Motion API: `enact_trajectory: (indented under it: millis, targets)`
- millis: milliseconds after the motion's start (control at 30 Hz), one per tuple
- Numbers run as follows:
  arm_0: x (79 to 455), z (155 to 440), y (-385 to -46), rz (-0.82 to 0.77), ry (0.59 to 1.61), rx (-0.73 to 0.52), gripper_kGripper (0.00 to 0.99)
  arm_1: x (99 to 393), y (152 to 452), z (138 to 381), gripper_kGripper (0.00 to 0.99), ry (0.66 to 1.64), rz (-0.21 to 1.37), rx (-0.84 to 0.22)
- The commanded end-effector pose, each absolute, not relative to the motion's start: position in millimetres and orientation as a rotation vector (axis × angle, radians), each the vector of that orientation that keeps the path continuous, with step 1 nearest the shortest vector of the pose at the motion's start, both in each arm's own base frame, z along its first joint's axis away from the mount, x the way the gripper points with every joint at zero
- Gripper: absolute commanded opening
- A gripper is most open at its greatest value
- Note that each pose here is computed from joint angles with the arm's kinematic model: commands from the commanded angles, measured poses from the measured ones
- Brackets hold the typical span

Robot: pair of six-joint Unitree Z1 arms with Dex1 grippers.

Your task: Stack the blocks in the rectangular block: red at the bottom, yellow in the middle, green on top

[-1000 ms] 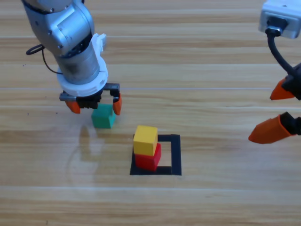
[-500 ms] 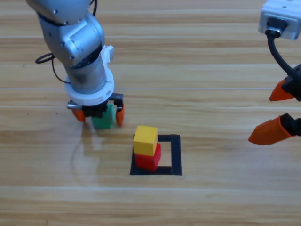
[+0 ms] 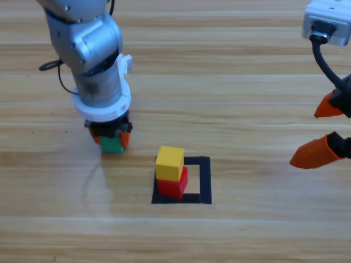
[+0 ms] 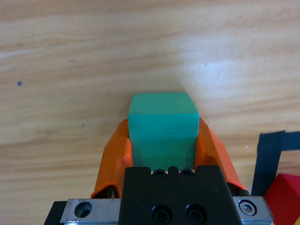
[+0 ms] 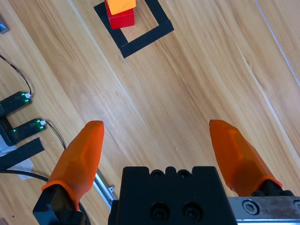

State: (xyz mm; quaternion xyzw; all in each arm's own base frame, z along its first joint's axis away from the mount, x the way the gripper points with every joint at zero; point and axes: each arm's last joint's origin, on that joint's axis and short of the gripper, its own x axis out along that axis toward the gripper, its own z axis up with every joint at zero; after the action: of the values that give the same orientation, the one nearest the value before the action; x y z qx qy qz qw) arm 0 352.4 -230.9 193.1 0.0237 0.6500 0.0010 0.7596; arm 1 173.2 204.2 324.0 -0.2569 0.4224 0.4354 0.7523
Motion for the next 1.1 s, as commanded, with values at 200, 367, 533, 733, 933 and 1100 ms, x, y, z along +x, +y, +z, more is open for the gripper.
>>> enact_trajectory:
  millis: [200,367,533,733,933,1100]
  targets:
    - [339.7,308.6,-263.0,-0.032,1.396,0.078,0.000,180.4,204.5,307.5,0.988,0.973,0.947,-0.561]
    - [320.9,315.8,-287.1,-0.077,1.423,0.084,0.000,180.4,204.5,307.5,0.988,0.973,0.947,-0.561]
    - [294.7,320.1,-310.0,-0.081,1.426,0.081,0.000,180.2,204.3,307.1,0.988,0.975,0.947,-0.562]
    - [285.0,303.7,-333.3,-0.072,1.448,0.095,0.000,180.0,204.1,306.7,0.988,0.976,0.948,-0.564]
    - [285.2,291.5,-341.6,-0.040,1.471,0.078,0.000,179.8,204.1,306.6,0.988,0.978,0.950,-0.563]
    - [286.3,283.6,-345.9,-0.020,1.489,0.063,0.000,179.3,203.6,306.5,0.988,0.980,0.952,-0.562]
